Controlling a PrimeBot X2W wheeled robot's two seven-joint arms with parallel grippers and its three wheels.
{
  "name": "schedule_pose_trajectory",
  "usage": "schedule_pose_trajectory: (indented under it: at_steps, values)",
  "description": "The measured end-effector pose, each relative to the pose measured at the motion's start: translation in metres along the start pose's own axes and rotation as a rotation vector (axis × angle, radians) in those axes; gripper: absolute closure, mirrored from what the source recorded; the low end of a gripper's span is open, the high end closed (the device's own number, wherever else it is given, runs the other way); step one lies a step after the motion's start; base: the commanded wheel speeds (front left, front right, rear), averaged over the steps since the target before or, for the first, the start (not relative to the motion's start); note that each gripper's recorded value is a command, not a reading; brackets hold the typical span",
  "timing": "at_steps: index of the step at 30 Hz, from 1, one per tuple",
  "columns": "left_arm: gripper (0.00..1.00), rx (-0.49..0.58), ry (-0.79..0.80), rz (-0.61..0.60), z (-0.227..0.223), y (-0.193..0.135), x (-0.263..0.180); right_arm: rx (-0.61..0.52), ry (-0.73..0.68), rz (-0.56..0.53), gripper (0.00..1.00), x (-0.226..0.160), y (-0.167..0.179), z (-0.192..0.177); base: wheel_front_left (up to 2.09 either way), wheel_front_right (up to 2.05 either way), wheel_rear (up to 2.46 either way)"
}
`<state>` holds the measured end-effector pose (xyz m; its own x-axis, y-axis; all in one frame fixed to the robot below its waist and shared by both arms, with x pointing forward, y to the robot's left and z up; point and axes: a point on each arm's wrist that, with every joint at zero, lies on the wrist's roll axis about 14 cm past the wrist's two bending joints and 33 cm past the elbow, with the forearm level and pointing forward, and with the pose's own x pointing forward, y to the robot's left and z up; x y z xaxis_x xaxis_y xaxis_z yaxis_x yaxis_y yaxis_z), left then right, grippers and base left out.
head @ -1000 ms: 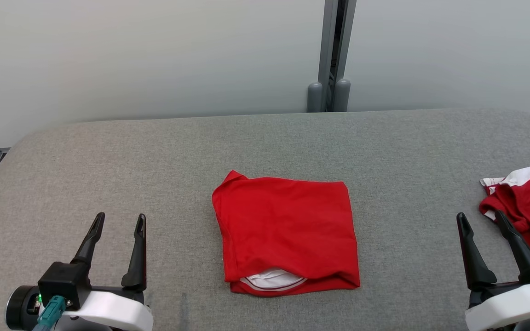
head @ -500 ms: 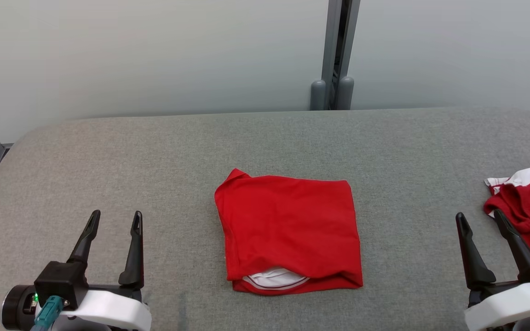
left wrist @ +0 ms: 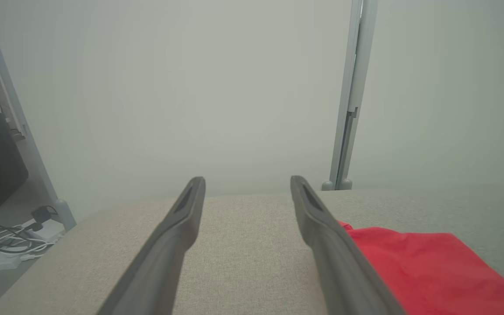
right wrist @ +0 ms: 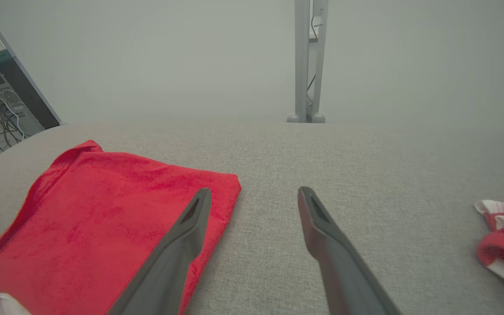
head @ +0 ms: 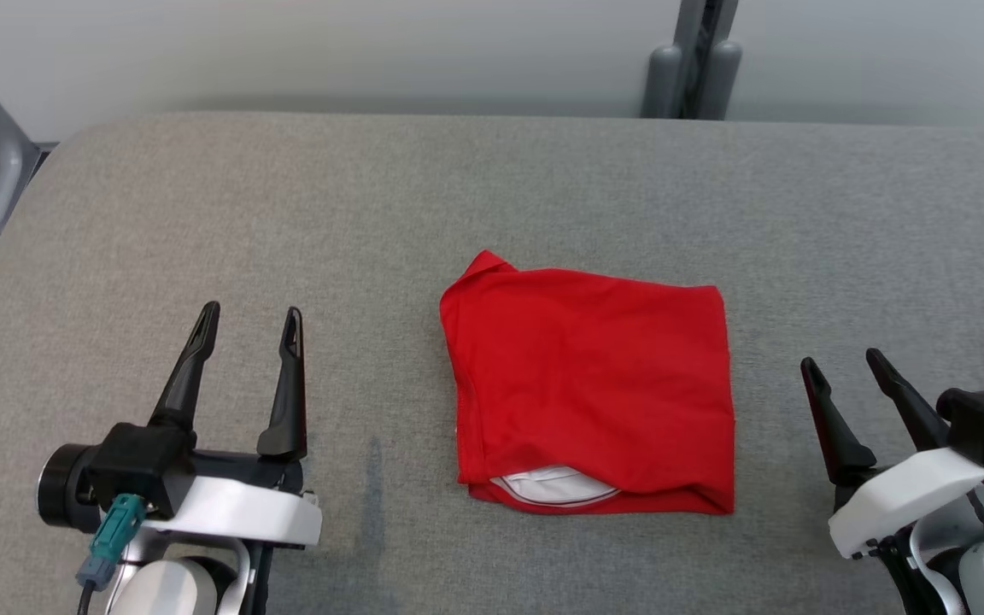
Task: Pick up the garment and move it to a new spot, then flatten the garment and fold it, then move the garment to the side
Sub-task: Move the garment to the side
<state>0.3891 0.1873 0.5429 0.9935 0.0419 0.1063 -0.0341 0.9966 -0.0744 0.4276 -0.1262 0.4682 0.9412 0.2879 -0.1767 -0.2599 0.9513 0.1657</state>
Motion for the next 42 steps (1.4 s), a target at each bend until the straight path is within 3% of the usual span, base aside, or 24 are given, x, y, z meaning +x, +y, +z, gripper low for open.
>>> schedule_pose_trajectory:
  at_steps: [11, 15, 17, 23, 27, 35, 42]
  values:
    - [0.00, 0.008, 0.065, 0.026, -0.036, 0.009, 0.017, 0.055, 0.254, 0.144, 0.00, 0.044, 0.038, -0.087, 0.00, 0.00, 0.00]
    - [0.00, 0.015, 0.072, 0.029, -0.042, 0.012, 0.021, 0.067, 0.302, 0.171, 0.04, 0.051, 0.044, -0.098, 0.00, 0.00, 0.00]
    - [0.00, 0.017, 0.073, 0.027, -0.043, 0.011, 0.023, 0.074, 0.311, 0.177, 1.00, 0.051, 0.046, -0.099, 0.00, 0.00, 0.00]
    - [0.00, 0.020, 0.066, 0.012, -0.043, 0.008, 0.027, 0.053, 0.300, 0.193, 1.00, 0.050, 0.047, -0.092, 0.00, 0.00, 0.00]
    - [0.00, 0.018, 0.064, -0.016, -0.044, 0.000, 0.032, -0.019, 0.278, 0.189, 1.00, 0.043, 0.033, -0.082, 0.00, 0.00, 0.00]
    - [0.00, -0.003, 0.066, -0.138, -0.050, -0.039, 0.050, -0.194, 0.277, 0.057, 1.00, -0.001, -0.032, -0.064, 0.00, 0.00, 0.00]
    - [0.00, -0.015, 0.099, -0.305, -0.063, -0.093, 0.068, -0.323, 0.262, -0.110, 1.00, -0.048, -0.093, -0.032, 0.00, 0.00, 0.00]
